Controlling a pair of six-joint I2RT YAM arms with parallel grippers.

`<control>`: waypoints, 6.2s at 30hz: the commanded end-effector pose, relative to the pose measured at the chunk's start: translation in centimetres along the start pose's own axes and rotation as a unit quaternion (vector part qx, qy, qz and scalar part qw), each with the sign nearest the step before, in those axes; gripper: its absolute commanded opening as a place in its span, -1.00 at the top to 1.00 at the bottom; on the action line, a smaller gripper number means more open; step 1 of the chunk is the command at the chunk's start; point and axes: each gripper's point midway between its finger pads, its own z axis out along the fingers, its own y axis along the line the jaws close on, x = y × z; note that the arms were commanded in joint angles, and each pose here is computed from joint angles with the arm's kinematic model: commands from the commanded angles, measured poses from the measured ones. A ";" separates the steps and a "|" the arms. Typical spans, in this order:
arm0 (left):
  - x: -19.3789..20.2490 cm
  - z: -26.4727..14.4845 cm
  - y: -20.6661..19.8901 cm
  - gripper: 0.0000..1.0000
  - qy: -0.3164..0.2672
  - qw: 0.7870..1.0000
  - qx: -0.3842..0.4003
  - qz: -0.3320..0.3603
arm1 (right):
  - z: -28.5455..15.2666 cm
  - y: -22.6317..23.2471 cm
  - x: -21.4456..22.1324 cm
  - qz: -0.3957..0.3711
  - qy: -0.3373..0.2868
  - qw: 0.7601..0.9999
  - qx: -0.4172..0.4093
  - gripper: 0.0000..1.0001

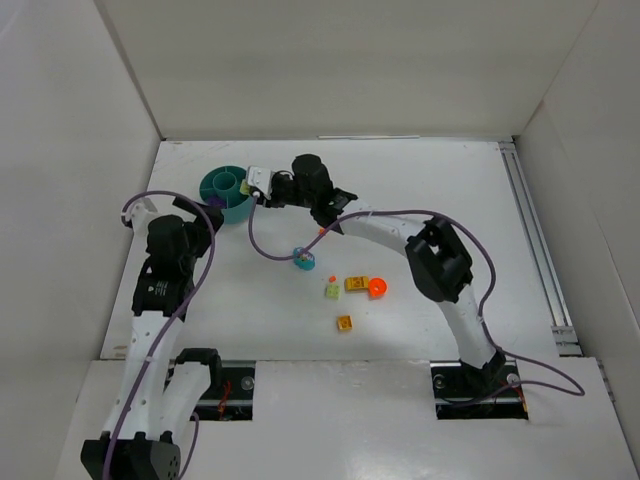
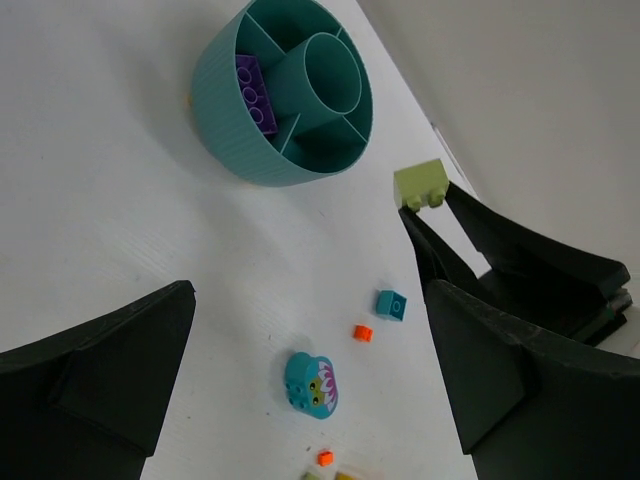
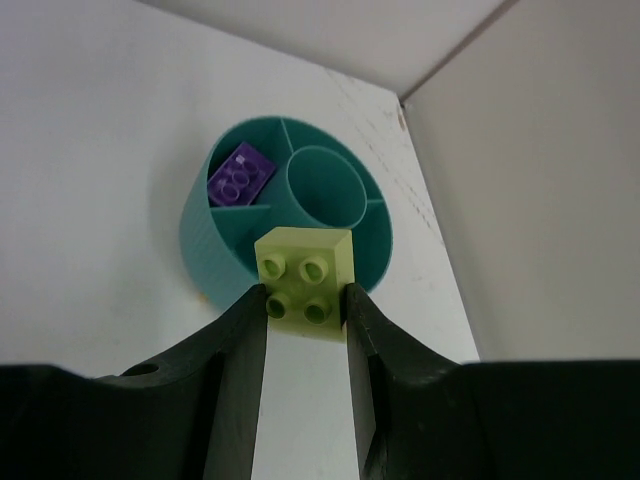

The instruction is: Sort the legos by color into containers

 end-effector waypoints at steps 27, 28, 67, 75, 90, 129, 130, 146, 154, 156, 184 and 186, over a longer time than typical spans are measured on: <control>0.6 -0.3 0.1 -1.00 -0.007 0.999 0.021 -0.030 | 6.6 -1.3 0.2 0.050 -0.108 0.991 0.053 0.40; 0.6 -0.3 0.1 -1.00 -0.007 0.999 0.021 -0.030 | 6.6 -1.3 0.3 0.055 -0.108 0.991 0.058 0.33; 5.4 0.3 -4.4 -1.00 0.092 0.990 0.078 0.066 | -13.4 -4.3 2.2 0.114 0.032 0.978 0.171 -0.99; 13.4 -1.3 -7.1 -1.00 0.150 0.972 0.041 0.177 | -27.7 -0.7 6.8 0.191 0.241 0.911 0.276 -0.99; 27.9 -3.6 -6.0 -0.78 0.278 0.891 0.109 0.342 | -42.4 3.2 9.6 0.249 0.348 0.817 0.386 -0.99; 23.8 0.9 -8.2 0.58 0.147 0.905 0.018 0.398 | -45.6 3.8 10.4 0.237 0.373 0.801 0.403 -0.99; 21.7 2.5 -8.6 0.60 0.128 0.919 0.004 0.373 | -45.6 3.8 10.4 0.233 0.375 0.802 0.401 -0.99; 3.5 13.8 -8.5 0.50 -0.133 0.961 -0.185 0.157 | -46.0 2.5 11.8 0.235 0.394 0.790 0.408 -0.99; 3.2 16.4 -7.2 0.45 -0.166 0.940 -0.236 0.184 | -45.6 1.5 13.4 0.237 0.414 0.782 0.400 -0.99; 2.9 16.1 -6.8 0.45 -0.175 0.936 -0.245 0.181 | -45.5 1.3 13.3 0.237 0.413 0.783 0.401 -0.99; 2.8 17.6 -5.0 0.11 -0.214 0.929 -0.249 0.171 | -45.5 0.8 13.7 0.230 0.413 0.786 0.398 -0.99; 2.8 17.3 -4.7 0.05 -0.212 0.928 -0.251 0.175 | -45.5 0.8 13.7 0.230 0.413 0.786 0.398 -0.99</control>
